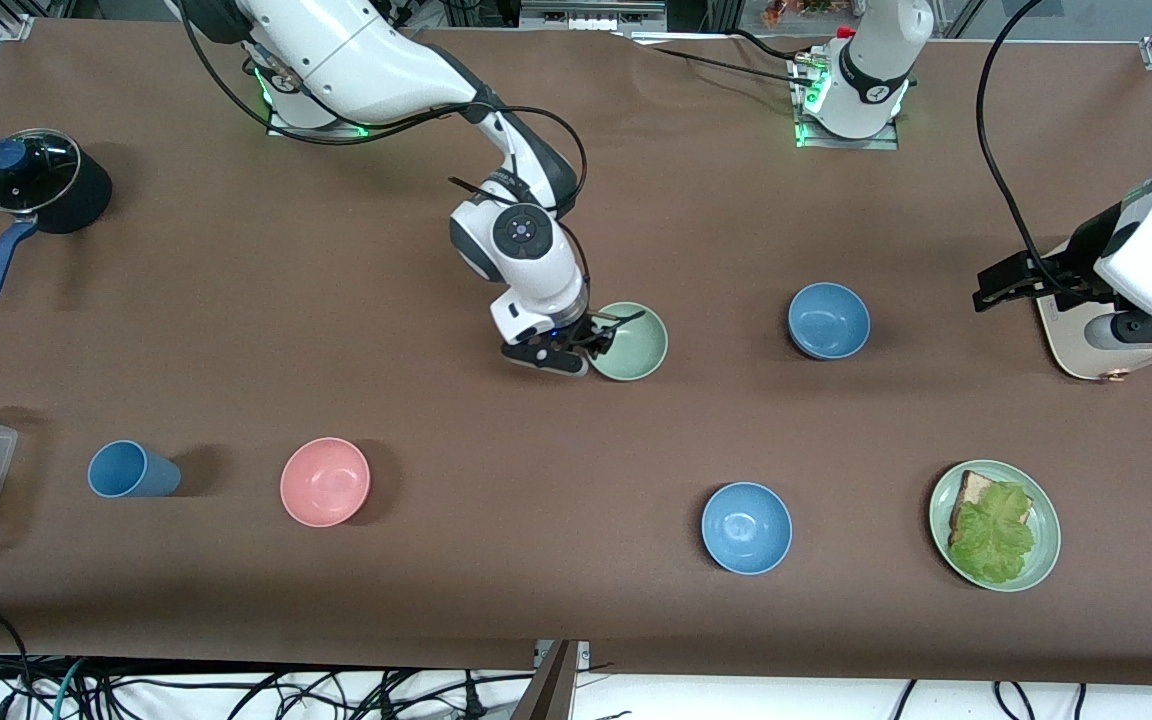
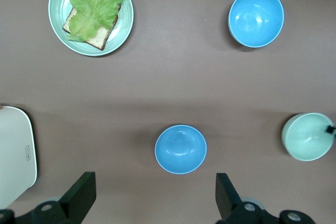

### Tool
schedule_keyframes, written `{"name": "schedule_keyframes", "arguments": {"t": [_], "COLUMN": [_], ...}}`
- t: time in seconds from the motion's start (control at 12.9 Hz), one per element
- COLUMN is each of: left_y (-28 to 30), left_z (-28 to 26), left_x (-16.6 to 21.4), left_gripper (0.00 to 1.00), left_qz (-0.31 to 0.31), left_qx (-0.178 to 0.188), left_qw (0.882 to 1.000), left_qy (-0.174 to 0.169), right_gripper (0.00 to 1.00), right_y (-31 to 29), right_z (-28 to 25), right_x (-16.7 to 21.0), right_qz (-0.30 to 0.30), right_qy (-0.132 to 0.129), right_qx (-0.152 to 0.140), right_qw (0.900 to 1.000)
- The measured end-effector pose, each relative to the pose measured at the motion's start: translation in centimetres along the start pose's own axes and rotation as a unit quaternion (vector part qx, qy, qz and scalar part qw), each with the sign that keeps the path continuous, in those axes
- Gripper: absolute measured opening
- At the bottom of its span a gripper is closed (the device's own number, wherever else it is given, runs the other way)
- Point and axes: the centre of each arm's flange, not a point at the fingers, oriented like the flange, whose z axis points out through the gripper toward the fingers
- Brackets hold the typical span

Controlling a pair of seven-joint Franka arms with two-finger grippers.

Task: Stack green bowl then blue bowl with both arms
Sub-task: 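Open the right gripper and draw it back from the green bowl, then reach the left gripper to the blue bowl beside the toaster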

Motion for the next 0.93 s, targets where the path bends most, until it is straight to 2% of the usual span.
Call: {"name": "schedule_keyframes", "arguments": {"t": [0.16, 0.31, 0.39, 0.54, 0.7, 0.85, 0.93], "left_y": [-0.1, -0.1, -0.1, 0.0, -0.1, -0.2, -0.3], "left_z": [0.2, 0.3, 0.3, 0.4, 0.7, 1.2, 1.6], "left_x": [0.1, 0.2, 0.2, 0.2, 0.4, 0.6, 0.8], "left_gripper": [1.0, 1.0, 1.0, 1.0, 1.0, 1.0, 1.0], "left_qz": [-0.001, -0.001, -0.001, 0.0, -0.001, -0.002, -0.003], "left_qx": [0.0, 0.0, 0.0, 0.0, 0.0, 0.001, 0.001], "left_qw": [1.0, 1.0, 1.0, 1.0, 1.0, 1.0, 1.0], "left_qy": [-0.002, -0.003, -0.003, -0.003, -0.006, -0.01, -0.013], "right_gripper": [0.78, 1.0, 1.0, 1.0, 1.0, 1.0, 1.0], "right_y": [3.3, 9.7, 13.5, 21.5, 30.7, 38.2, 39.9], "right_z": [-6.5, -14.8, -18.9, -25.6, -30.0, -32.5, -33.3], "right_x": [6.1, 13.0, 15.7, 18.6, 19.7, 20.1, 20.0], "right_qz": [-0.001, -0.042, -0.061, -0.111, -0.147, -0.163, -0.162], "right_qy": [0.005, -0.005, -0.016, -0.015, -0.031, -0.054, -0.059], "right_qx": [-0.031, -0.045, -0.039, -0.041, -0.059, -0.053, -0.052], "right_qw": [1.0, 0.998, 0.997, 0.993, 0.987, 0.984, 0.984]}}
